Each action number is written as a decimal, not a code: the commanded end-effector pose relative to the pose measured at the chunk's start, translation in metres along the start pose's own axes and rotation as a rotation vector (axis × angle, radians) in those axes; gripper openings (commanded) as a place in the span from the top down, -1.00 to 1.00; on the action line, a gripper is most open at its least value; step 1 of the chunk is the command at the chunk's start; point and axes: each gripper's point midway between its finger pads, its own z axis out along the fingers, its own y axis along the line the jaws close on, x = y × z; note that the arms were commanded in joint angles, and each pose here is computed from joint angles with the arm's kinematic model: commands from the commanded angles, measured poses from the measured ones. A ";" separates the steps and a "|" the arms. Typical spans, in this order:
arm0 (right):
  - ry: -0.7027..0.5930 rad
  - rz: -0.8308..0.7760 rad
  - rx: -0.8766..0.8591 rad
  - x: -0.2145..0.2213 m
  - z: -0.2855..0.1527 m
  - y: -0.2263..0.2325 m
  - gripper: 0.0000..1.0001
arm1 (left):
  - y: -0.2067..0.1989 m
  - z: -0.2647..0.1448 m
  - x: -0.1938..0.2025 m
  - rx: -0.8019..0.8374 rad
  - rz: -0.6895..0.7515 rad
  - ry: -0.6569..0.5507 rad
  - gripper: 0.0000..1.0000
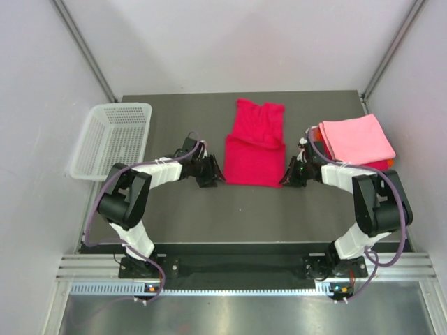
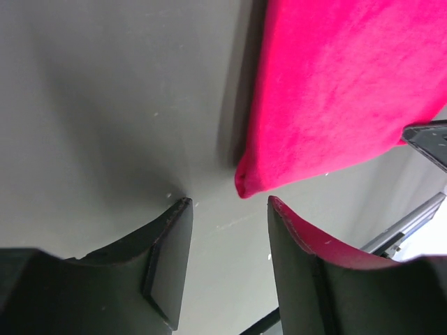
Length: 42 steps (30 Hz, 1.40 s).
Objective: Fold and stack the t-shirts
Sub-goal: Fold the tshirt
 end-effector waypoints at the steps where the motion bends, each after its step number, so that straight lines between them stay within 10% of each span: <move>1: -0.020 -0.032 0.017 -0.009 0.005 0.001 0.91 | -0.005 0.008 0.000 0.034 0.015 -0.005 -0.04; 14: -0.034 -0.044 -0.003 -0.009 -0.002 0.009 1.00 | -0.002 0.034 0.005 0.016 -0.016 0.009 0.22; 16: -0.038 -0.047 -0.008 -0.010 -0.003 0.010 1.00 | 0.002 0.038 0.009 0.014 -0.025 0.012 0.40; 18: -0.040 -0.046 -0.013 -0.010 -0.006 0.013 1.00 | 0.000 0.040 0.006 0.034 -0.025 -0.003 1.00; 42: -0.139 -0.149 -0.121 -0.007 -0.139 0.074 1.00 | -0.089 -0.097 0.017 0.194 0.119 -0.066 1.00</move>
